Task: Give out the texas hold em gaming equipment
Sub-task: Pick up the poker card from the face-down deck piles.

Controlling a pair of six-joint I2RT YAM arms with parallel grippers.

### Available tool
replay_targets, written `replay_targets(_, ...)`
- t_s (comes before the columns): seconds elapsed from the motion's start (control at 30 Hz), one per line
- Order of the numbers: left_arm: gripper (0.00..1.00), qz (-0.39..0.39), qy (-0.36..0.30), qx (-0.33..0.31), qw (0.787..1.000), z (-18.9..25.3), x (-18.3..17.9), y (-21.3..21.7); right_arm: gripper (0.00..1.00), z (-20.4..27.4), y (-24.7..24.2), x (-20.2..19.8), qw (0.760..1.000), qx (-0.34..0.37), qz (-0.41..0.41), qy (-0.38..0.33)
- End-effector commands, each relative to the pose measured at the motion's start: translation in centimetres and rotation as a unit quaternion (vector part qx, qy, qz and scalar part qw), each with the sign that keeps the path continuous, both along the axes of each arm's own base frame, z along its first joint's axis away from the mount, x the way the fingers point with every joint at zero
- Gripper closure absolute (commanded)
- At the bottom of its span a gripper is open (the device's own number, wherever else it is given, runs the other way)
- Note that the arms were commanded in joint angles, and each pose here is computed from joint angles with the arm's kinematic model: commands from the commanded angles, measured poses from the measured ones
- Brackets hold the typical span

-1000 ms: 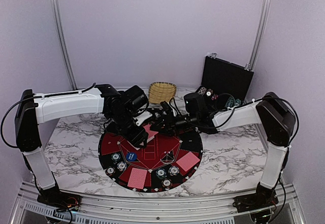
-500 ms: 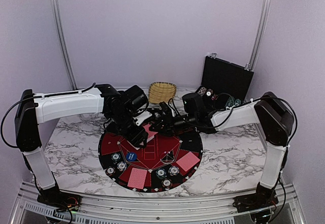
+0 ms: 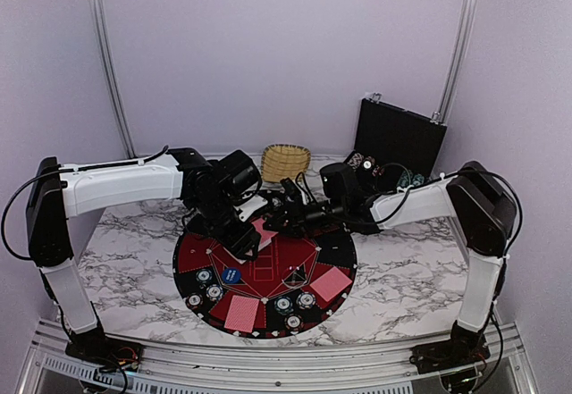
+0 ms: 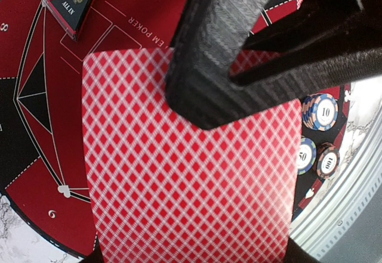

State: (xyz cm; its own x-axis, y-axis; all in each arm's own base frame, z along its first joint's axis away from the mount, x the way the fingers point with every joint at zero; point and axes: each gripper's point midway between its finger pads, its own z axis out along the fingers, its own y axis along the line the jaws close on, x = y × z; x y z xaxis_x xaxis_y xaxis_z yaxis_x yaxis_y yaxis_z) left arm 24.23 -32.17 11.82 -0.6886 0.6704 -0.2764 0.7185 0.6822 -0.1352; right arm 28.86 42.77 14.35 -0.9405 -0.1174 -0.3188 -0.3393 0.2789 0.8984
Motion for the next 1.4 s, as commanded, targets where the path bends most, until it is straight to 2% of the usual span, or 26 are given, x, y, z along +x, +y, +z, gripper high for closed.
replay_targets(0.0, 0.51, 0.001, -0.023, -0.02, 1.0, 2.2, 0.4, 0.1, 0.87, 1.5, 0.1, 1.1, 1.0, 0.008, -0.012, -0.018)
replay_targets(0.83, 0.51, 0.001, -0.025, -0.019, 0.999, 2.2, 0.5, 0.0, 0.94, 3.6, -1.7, 2.0, 0.999, 0.03, -0.035, -0.023)
replay_targets(1.37, 0.51, 0.012, -0.03, -0.015, 0.999, 2.2, 1.0, 0.5, 0.96, 5.9, -3.9, 2.3, 0.996, 0.076, -0.043, -0.015)
